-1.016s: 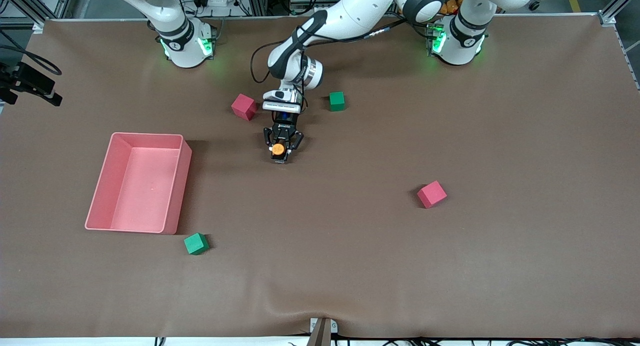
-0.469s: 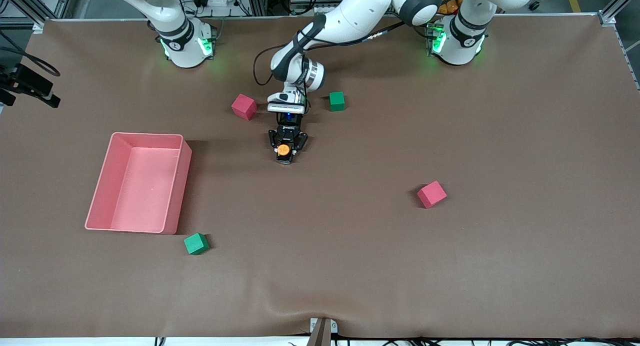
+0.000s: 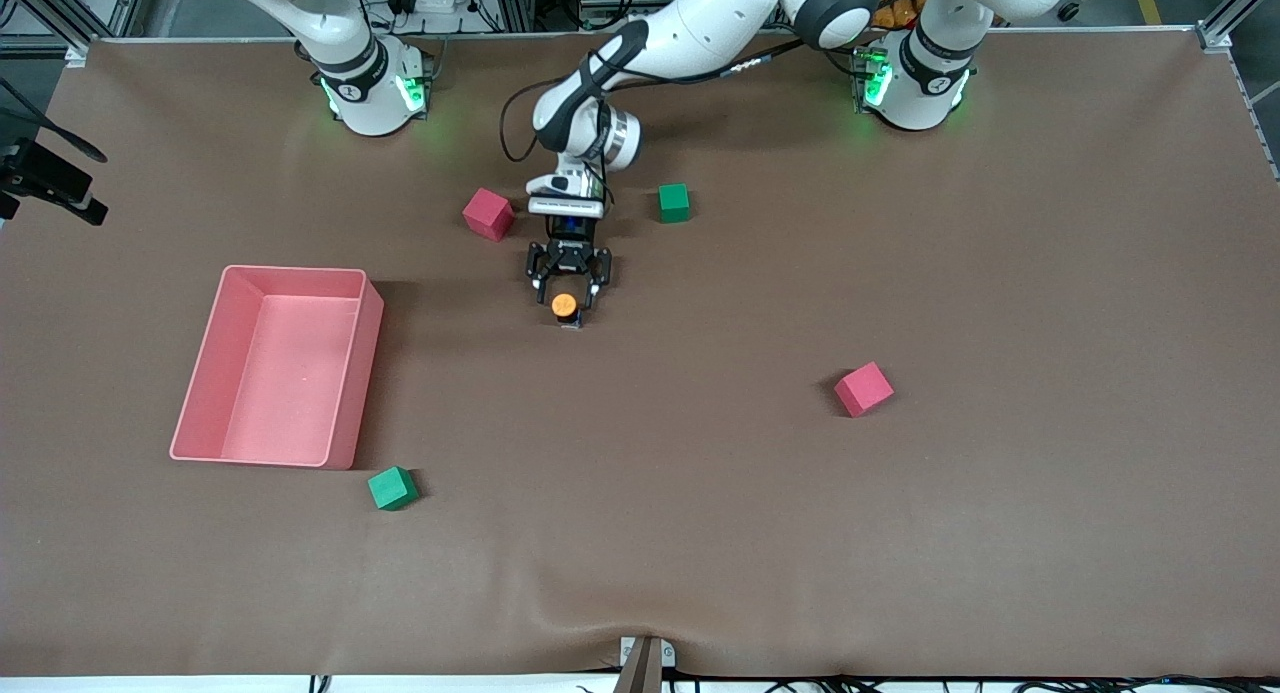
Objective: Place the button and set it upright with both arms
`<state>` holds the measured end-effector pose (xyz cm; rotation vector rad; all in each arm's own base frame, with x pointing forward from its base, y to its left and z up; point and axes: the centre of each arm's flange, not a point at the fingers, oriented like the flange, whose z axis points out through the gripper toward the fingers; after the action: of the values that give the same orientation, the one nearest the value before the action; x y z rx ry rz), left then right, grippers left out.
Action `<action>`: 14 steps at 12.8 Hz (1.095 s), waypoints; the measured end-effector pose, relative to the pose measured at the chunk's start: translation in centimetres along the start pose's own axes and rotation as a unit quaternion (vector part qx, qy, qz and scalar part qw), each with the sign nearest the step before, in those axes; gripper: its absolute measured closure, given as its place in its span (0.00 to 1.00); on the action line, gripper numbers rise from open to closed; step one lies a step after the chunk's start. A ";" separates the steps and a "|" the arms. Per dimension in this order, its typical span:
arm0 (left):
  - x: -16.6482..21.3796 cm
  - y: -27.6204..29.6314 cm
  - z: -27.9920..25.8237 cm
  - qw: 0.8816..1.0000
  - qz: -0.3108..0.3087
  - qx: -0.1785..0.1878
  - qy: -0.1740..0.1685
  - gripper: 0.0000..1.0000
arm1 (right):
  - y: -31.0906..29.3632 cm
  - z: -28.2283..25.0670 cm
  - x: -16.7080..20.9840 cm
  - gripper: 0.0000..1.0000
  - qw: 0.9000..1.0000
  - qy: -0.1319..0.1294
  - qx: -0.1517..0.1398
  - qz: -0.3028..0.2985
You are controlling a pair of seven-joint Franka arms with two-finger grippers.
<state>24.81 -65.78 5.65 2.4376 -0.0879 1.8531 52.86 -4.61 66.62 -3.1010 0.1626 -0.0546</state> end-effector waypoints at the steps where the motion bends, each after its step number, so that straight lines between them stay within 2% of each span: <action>1: 0.2 0.9 -1.2 1.000 -0.015 0.011 -0.016 0.00 | 0.0 0.0 0.0 0.00 1.000 0.000 0.000 0.000; 6: 2.1 2.8 -4.9 0.996 -0.046 0.052 -0.052 0.00 | 0.0 0.0 0.0 0.00 1.000 0.001 0.000 -0.001; 8: 4.5 3.3 -5.6 0.993 -0.052 0.078 -0.076 0.00 | -0.1 0.0 0.0 0.00 1.000 0.001 0.000 -0.001; 11: 11.1 4.5 -7.1 0.985 -0.053 0.106 -0.122 0.00 | -0.1 0.0 0.0 0.00 1.000 0.002 0.000 -0.002; 14: 19.4 5.1 -8.7 0.974 -0.055 0.123 -0.184 0.00 | -0.1 0.1 0.0 0.00 1.000 -0.003 0.000 -0.001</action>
<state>21.20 -69.99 26.84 2.8608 0.2666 1.4216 52.83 -4.54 66.54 -3.1013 0.1583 -0.0460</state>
